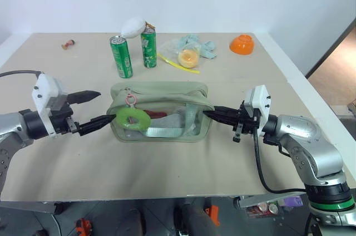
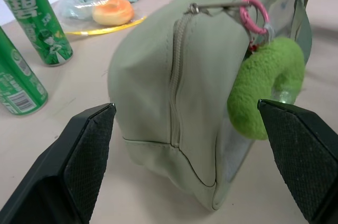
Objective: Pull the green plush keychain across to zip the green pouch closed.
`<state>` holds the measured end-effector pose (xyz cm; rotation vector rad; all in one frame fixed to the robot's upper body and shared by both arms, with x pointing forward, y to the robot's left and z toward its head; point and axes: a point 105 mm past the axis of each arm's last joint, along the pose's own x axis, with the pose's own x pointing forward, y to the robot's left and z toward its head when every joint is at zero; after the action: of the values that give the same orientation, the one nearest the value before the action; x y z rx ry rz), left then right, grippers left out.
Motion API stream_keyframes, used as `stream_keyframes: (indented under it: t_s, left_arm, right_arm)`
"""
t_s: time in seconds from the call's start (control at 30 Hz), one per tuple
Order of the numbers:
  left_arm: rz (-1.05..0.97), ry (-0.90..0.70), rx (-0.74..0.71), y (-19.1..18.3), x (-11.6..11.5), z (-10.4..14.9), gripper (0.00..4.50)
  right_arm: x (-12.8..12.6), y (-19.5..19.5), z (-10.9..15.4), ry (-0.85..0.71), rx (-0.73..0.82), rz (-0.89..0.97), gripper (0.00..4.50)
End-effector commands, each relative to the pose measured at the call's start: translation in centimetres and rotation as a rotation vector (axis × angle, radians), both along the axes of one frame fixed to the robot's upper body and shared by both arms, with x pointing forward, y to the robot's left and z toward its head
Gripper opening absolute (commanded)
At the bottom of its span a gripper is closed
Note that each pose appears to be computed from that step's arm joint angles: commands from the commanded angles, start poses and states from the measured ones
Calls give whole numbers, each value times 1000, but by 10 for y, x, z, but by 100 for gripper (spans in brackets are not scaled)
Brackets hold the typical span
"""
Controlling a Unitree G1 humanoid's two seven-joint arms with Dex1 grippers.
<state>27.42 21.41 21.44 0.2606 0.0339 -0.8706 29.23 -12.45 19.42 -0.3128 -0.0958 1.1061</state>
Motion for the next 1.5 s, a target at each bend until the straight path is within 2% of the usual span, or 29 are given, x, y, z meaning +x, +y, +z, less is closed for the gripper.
stream_keyframes:
  t_s: [0.03,0.23,0.57,0.67,1.0,1.03,1.17,1.27,1.37,1.5]
  left_arm:
    - [10,-53,8,7,3,12,446]
    - [15,-43,39,12,5,6,446]
    - [-58,-55,28,-14,19,-6,446]
    - [-65,-56,28,-16,21,-8,367]
    - [-91,-69,4,-22,21,-7,23]
    - [-93,-68,6,-22,21,-7,8]
    - [-109,-63,2,-25,19,-7,8]
    - [-105,-62,3,-24,18,-7,0]
    - [-107,-54,9,-24,16,-9,0]
    - [-108,-53,8,-26,17,-9,0]
  right_arm:
    - [-4,2,10,-39,1,13,0]
    - [-5,0,8,-36,-3,0,0]
    - [-6,0,8,-38,-3,-6,0]
    - [-6,0,8,-39,-2,-8,0]
    - [-7,-2,8,-41,-8,-12,0]
    - [-7,-2,8,-43,-8,-12,0]
    - [-6,-6,10,-57,-18,-18,0]
    - [-4,-21,14,-9,-3,-40,93]
    - [3,-38,24,-81,-34,-88,197]
    - [11,-57,50,-163,-47,-146,336]
